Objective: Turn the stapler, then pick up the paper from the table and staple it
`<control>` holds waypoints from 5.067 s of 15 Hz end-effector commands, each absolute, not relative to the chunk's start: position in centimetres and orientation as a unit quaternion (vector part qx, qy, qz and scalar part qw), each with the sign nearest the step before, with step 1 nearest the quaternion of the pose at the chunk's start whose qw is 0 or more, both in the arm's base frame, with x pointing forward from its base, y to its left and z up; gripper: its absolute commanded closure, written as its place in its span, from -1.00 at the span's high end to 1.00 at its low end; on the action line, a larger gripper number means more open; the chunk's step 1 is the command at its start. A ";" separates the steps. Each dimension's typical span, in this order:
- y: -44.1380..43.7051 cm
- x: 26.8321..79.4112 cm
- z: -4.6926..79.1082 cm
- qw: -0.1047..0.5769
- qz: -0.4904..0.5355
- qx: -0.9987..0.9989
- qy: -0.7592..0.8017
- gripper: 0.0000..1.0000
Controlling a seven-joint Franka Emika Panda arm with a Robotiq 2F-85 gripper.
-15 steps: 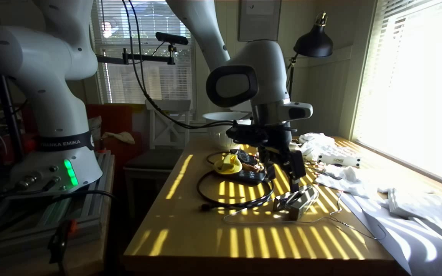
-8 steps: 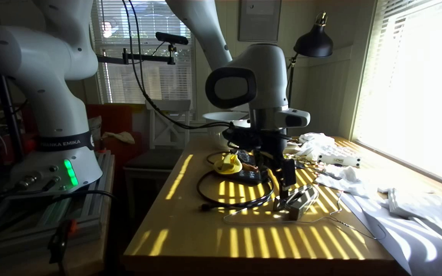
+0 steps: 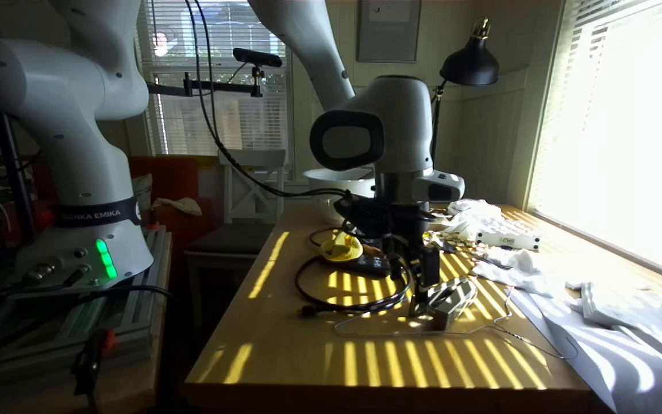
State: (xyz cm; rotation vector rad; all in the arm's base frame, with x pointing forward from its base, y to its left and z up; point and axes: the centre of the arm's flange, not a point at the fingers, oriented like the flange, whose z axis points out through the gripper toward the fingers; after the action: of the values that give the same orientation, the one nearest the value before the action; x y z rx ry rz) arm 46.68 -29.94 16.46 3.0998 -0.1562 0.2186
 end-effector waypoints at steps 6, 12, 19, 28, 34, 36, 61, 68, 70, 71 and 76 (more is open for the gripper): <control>-31.2 47.7 15.9 0.005 0.077 0.996 -0.045 -0.24; -31.6 48.2 16.1 0.015 0.083 0.995 -0.044 -0.98; -30.9 47.9 16.2 0.129 0.128 0.983 0.013 -0.93; -30.2 47.0 13.8 0.333 0.188 0.912 0.146 -0.93; -28.8 47.0 11.6 0.345 0.188 0.908 0.146 -0.93; -28.5 47.0 11.3 0.351 0.192 0.905 0.146 -0.93; -27.5 47.8 15.4 0.049 0.019 0.998 0.015 1.00; -28.1 45.6 27.1 0.024 0.110 0.994 -0.006 1.00; -28.5 45.9 28.2 0.002 0.123 0.992 -0.008 1.00; -28.8 46.0 28.5 -0.016 0.126 0.992 -0.007 1.00; -28.9 46.4 28.1 -0.044 0.120 0.992 -0.011 1.00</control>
State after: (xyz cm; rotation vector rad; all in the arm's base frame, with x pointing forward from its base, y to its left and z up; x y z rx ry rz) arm 46.35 -28.94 28.13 3.2068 -0.0356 0.3878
